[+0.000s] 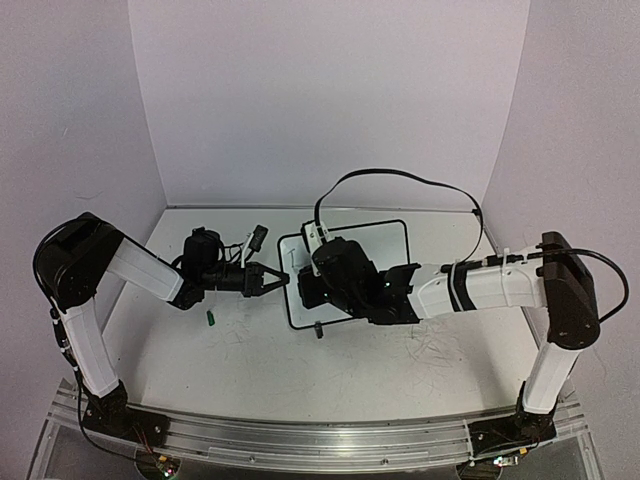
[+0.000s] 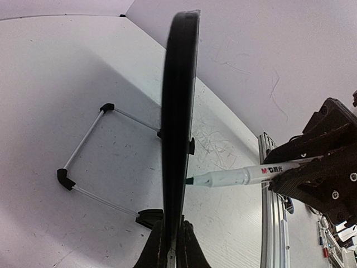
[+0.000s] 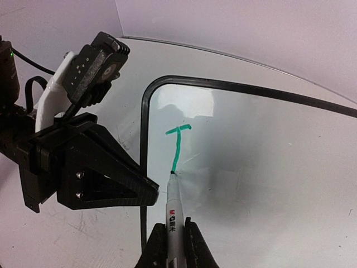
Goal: Write a sentence on the whiteboard
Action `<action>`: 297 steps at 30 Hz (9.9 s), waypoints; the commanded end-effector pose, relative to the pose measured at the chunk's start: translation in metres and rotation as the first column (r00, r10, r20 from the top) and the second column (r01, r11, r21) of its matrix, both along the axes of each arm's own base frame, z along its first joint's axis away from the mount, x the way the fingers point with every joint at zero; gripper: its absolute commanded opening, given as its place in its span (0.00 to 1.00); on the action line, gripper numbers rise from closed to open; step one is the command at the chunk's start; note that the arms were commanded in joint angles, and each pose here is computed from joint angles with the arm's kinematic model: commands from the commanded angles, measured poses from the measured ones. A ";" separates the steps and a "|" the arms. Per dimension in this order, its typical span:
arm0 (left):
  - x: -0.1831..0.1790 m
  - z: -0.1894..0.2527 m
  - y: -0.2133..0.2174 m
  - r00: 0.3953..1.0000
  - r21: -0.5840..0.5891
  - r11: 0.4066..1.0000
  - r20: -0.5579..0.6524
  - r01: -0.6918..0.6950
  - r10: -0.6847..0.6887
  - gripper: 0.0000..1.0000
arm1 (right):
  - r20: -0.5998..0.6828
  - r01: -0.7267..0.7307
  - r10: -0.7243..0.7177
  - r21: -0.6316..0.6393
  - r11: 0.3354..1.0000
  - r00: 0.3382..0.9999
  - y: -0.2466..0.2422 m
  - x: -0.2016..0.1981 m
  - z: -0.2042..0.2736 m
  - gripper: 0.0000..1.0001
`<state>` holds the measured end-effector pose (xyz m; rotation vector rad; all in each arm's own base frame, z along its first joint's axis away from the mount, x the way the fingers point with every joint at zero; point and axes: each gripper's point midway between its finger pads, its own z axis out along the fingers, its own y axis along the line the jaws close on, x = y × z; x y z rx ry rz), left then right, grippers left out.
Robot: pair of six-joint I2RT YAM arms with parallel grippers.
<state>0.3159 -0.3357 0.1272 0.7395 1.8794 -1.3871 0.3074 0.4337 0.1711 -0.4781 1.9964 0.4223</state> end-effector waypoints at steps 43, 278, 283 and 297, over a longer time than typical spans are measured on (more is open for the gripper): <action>-0.012 0.019 -0.006 0.997 -0.026 0.999 0.061 0.045 -0.044 0.00 | 0.045 0.040 -0.044 0.088 0.995 0.998 -0.012 0.002 0.036 0.00; -0.013 0.021 -0.006 0.997 -0.026 0.998 0.067 0.050 -0.048 0.00 | -0.006 0.106 -0.106 0.065 0.992 0.994 -0.038 0.009 0.007 0.00; -0.013 0.021 -0.006 0.997 -0.027 0.998 0.067 0.051 -0.049 0.00 | -0.003 0.118 -0.118 0.067 0.991 0.993 -0.042 0.008 0.009 0.00; -0.014 0.021 -0.006 0.996 -0.027 0.998 0.069 0.052 -0.051 0.00 | 0.024 0.160 -0.162 0.064 0.985 0.987 -0.050 0.012 0.018 0.00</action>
